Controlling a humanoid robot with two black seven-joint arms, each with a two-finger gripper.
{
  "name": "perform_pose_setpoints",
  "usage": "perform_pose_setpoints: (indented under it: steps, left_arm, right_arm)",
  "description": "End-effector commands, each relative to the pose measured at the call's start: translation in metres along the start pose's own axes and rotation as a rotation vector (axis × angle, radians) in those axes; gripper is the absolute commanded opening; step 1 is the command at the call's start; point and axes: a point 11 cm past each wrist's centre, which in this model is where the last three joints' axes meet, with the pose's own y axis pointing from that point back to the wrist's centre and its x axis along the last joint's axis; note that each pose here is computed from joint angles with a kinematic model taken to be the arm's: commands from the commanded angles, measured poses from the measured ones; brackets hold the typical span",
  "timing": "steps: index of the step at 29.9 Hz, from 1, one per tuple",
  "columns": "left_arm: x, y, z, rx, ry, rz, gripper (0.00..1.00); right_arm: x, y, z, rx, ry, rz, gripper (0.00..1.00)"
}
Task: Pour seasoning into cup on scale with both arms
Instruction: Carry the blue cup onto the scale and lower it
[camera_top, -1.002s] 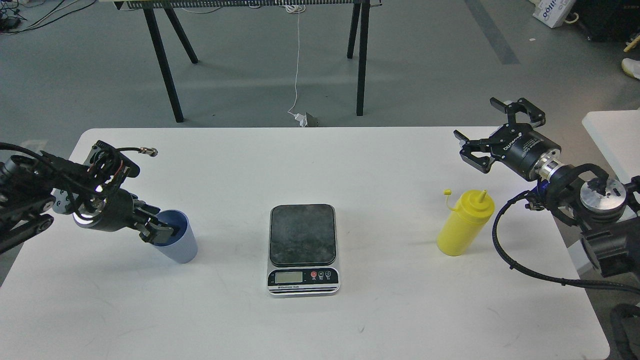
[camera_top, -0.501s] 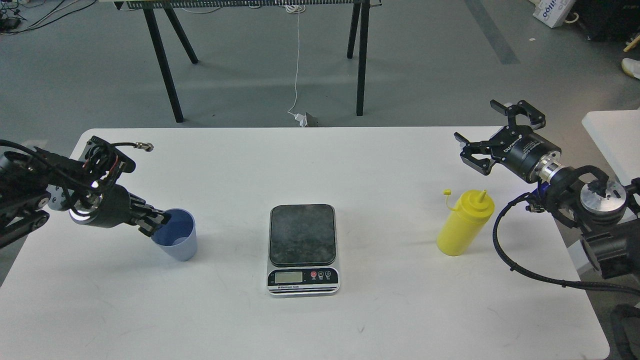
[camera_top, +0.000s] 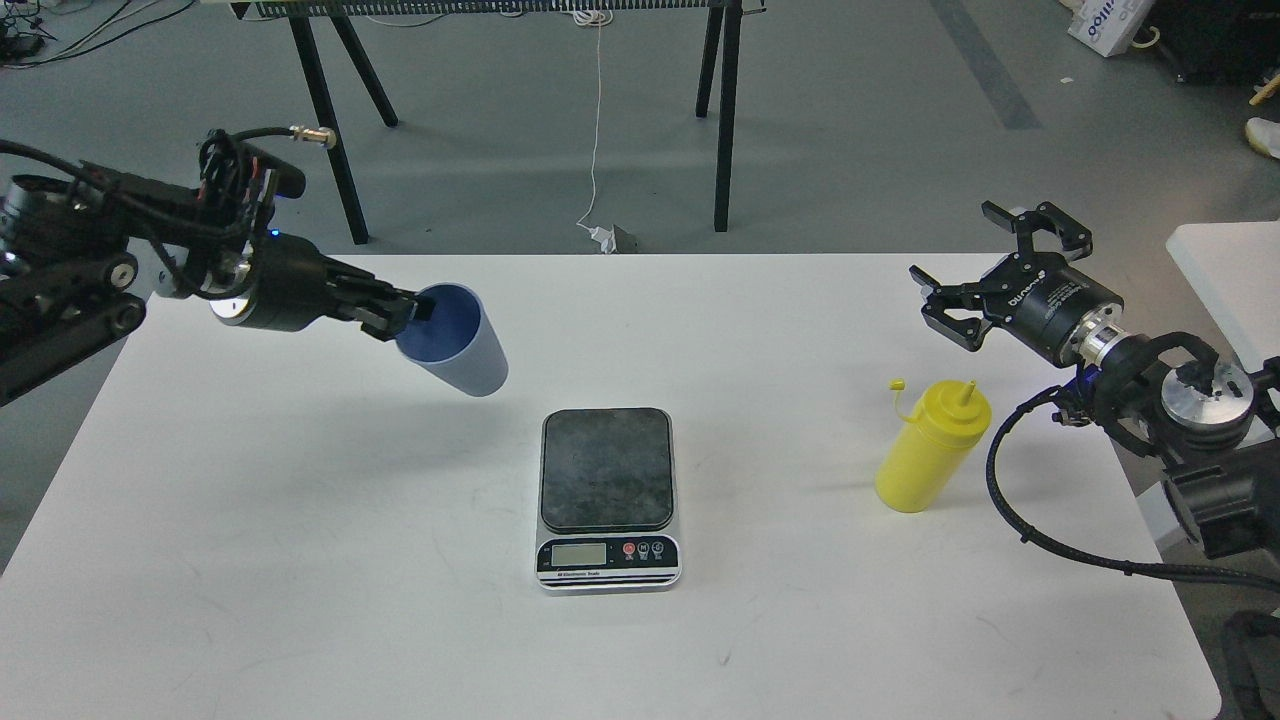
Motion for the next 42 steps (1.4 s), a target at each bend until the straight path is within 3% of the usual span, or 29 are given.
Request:
perform_pose_setpoints:
  steps: [1,9,32,37,42]
  left_arm:
    - [0.018,-0.026,0.030,-0.076,-0.049,0.001,0.00]
    - [0.006,-0.071,0.068,-0.157,-0.138,-0.084,0.00]
    - [-0.045,-0.087,0.056,-0.147,-0.054,-0.161,0.04]
    - [-0.041,-0.088,0.060,-0.163,-0.040,-0.147,0.13]
    - [-0.035,-0.091,0.067,-0.193,-0.007,-0.125,0.39]
  right_arm:
    - [-0.001,-0.001,0.001,0.000,-0.002,-0.004,0.99]
    - [-0.007,-0.004,-0.003,0.006,0.003,-0.016,0.99]
    - [-0.004,-0.001,-0.006,0.011,0.007,-0.007,0.99]
    - [-0.003,0.000,-0.005,0.009,0.007,-0.004,0.99]
    - [-0.002,0.000,-0.005,0.007,0.006,-0.003,0.99]
